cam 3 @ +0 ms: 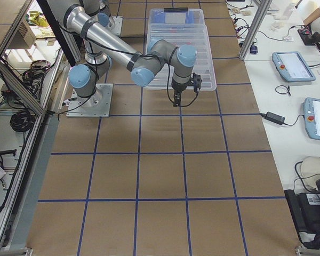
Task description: Place red block in blue tray from box
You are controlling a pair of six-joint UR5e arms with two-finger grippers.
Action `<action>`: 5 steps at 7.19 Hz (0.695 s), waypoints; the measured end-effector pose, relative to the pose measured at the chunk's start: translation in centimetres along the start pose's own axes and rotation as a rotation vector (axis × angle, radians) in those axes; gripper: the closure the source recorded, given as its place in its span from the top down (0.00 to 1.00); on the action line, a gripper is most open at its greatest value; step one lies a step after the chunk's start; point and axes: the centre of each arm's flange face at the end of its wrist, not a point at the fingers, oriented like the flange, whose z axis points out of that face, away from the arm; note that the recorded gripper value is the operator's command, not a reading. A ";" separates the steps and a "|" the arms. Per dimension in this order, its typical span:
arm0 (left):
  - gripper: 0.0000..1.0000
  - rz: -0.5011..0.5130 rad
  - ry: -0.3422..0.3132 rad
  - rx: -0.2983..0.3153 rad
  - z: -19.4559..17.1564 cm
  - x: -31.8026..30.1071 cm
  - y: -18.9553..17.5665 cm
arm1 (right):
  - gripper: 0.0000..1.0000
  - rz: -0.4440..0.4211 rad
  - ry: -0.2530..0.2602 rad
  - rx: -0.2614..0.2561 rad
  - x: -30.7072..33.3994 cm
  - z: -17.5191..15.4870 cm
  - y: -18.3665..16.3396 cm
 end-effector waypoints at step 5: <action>1.00 -0.001 0.001 -0.010 0.2 0.0 0.1 | 1.00 0.032 0.003 -0.009 -7.5 0.5 -0.8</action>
